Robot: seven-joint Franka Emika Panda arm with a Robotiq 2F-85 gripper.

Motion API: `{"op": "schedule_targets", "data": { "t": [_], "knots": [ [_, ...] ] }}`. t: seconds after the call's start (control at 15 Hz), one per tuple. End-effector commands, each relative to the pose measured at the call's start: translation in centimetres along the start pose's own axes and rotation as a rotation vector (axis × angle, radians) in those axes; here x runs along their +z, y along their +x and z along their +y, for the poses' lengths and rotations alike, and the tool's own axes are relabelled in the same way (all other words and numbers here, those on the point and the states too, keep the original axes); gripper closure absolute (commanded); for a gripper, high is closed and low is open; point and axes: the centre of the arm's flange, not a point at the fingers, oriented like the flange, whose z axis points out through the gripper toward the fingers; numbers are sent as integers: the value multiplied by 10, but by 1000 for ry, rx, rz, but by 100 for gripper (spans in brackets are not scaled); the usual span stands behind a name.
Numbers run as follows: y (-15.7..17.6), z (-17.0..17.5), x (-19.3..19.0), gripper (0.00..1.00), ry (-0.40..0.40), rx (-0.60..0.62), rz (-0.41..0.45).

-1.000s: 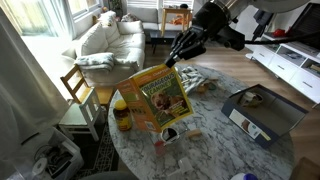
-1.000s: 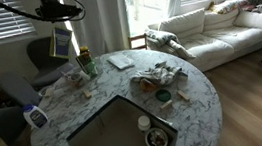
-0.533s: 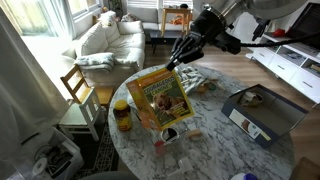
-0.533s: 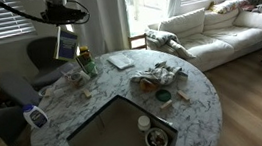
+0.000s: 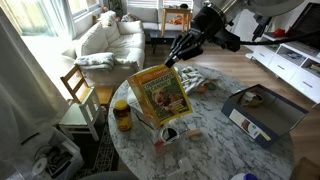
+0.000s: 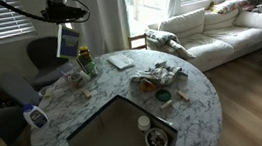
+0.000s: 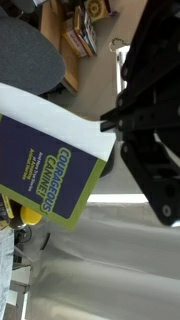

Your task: Put the yellow book in the storage box

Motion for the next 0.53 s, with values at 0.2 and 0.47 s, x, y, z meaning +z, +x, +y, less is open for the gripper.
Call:
{"op": "schedule_targets", "data": {
  "t": [0.2, 0.47],
  "knots": [
    [0, 8, -6, 100, -4, -18, 26],
    [-4, 12, -2, 100, -11, -10, 25]
  ]
}}
